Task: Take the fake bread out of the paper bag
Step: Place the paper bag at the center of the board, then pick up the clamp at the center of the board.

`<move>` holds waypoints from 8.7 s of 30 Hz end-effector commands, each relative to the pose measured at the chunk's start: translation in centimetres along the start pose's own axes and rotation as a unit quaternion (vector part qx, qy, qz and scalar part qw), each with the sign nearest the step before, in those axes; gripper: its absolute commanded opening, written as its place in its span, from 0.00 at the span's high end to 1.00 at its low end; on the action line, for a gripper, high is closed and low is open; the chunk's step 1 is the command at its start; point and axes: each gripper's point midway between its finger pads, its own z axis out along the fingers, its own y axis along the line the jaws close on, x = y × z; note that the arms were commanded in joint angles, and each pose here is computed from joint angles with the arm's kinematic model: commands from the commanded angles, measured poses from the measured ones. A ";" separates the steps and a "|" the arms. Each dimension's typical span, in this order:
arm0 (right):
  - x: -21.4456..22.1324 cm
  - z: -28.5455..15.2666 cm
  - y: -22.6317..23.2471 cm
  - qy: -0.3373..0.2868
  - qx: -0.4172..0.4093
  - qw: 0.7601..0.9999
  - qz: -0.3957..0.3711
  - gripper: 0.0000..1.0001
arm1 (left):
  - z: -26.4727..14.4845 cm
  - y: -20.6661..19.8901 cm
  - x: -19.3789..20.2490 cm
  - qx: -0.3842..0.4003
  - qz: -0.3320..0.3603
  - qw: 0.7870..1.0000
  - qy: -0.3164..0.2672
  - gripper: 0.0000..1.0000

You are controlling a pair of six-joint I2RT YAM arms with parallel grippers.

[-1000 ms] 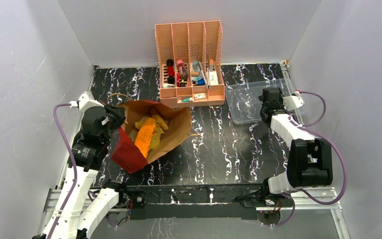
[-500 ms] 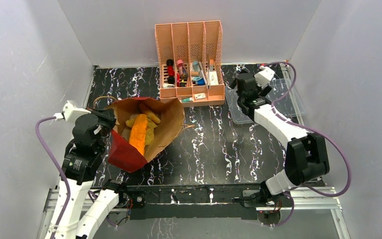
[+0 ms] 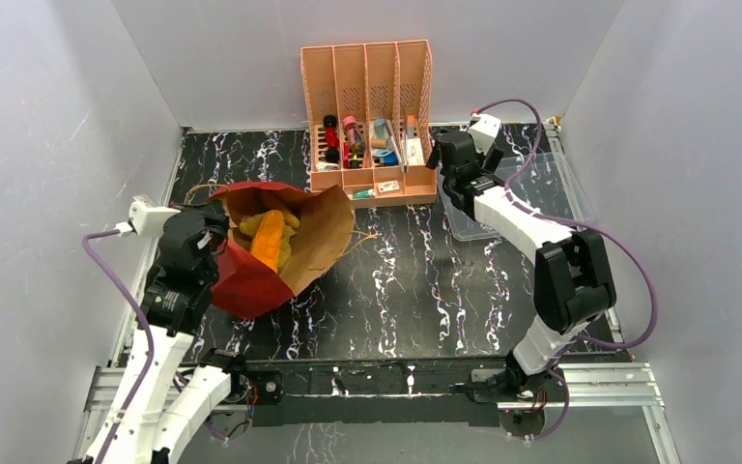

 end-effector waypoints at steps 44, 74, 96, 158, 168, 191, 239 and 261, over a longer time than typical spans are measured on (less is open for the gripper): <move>1.0 -6.1 10.7 0.000 -0.192 0.980 -0.061 0.24 | 9.5 -5.5 1.6 0.052 -0.378 0.923 -0.051 1.00; 8.7 -16.8 19.5 0.039 -0.337 0.935 0.103 0.51 | 6.3 -4.1 0.4 0.047 -0.385 0.921 -0.045 1.00; 8.2 -15.4 11.7 0.012 -0.220 0.971 0.095 0.38 | 5.8 -5.1 -0.9 0.055 -0.386 0.919 -0.054 1.00; 13.9 -13.1 29.5 0.071 -0.436 0.883 0.162 1.00 | 5.8 -2.3 3.3 0.023 -0.347 0.938 0.006 0.48; 12.4 -13.5 30.9 0.062 -0.448 0.879 0.153 1.00 | 4.8 -4.6 1.2 0.036 -0.266 0.963 0.000 0.25; 12.7 -13.8 32.8 0.075 -0.466 0.871 0.138 1.00 | 0.7 -2.7 -5.1 0.020 -0.143 0.984 -0.106 0.23; 0.8 7.8 15.7 0.049 -0.147 0.986 -0.061 0.55 | 1.1 -11.4 -1.1 0.212 0.019 0.977 0.000 0.02; 4.3 10.3 13.5 0.088 -0.125 0.986 -0.072 0.65 | 1.5 -10.4 -0.1 0.199 0.028 0.980 0.013 0.02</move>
